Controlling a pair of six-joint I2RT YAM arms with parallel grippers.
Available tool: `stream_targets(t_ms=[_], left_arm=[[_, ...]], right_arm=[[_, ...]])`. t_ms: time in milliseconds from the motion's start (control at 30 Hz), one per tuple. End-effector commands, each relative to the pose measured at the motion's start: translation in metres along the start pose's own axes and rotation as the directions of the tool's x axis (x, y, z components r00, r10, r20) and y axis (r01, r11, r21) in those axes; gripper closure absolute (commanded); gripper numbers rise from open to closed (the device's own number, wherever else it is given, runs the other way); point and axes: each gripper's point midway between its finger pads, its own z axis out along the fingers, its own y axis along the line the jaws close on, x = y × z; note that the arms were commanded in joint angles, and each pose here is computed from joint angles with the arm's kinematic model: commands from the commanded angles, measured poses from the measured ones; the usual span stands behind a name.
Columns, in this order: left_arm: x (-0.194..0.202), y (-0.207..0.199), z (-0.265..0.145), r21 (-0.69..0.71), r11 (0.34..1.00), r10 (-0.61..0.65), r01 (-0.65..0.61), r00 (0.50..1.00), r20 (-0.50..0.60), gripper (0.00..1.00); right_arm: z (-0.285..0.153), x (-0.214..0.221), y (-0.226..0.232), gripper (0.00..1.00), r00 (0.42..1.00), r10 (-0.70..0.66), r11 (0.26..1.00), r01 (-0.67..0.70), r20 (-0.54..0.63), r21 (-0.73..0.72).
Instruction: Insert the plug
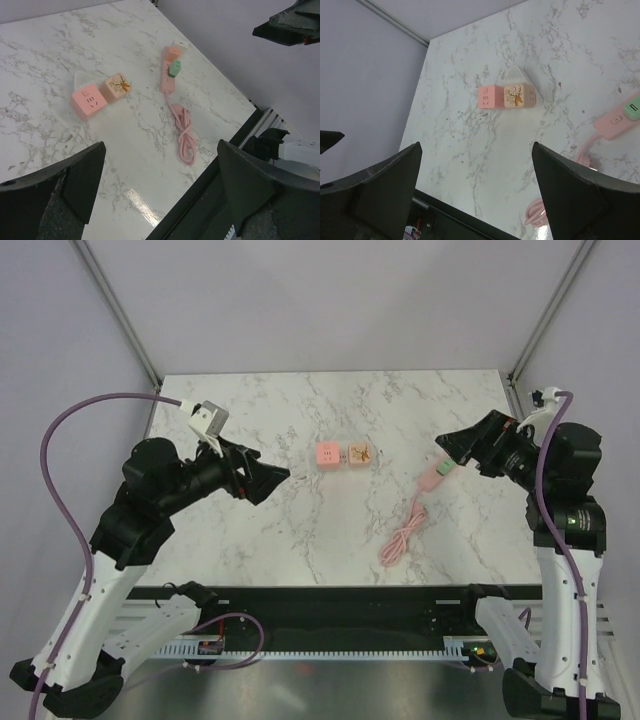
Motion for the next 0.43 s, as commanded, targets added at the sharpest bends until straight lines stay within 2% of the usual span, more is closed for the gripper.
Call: stream_targets(t_ms=[0,133,233,400], left_arm=[[-0.004,-0.012,-0.012,0.045,0.999,0.0,-0.002,0.999,0.04,0.0],[-0.003,-0.011,-0.019,0.033,0.999,0.018,-0.02,0.998,0.059,0.0],[0.002,-0.008,-0.021,0.023,1.0,0.021,-0.022,0.998,0.061,0.0],[0.01,-0.006,-0.021,0.02,1.0,0.02,-0.021,0.999,0.048,0.0]], right_arm=[[-0.01,-0.009,0.022,0.02,0.999,0.019,0.997,-0.016,0.049,-0.07],[-0.01,-0.003,0.03,0.02,0.998,0.055,0.991,-0.052,0.026,-0.127],[-0.017,-0.003,0.041,0.02,0.999,-0.005,0.985,0.01,0.033,-0.174],[-0.018,-0.006,0.038,0.02,0.998,-0.019,0.988,0.029,0.065,-0.151]])
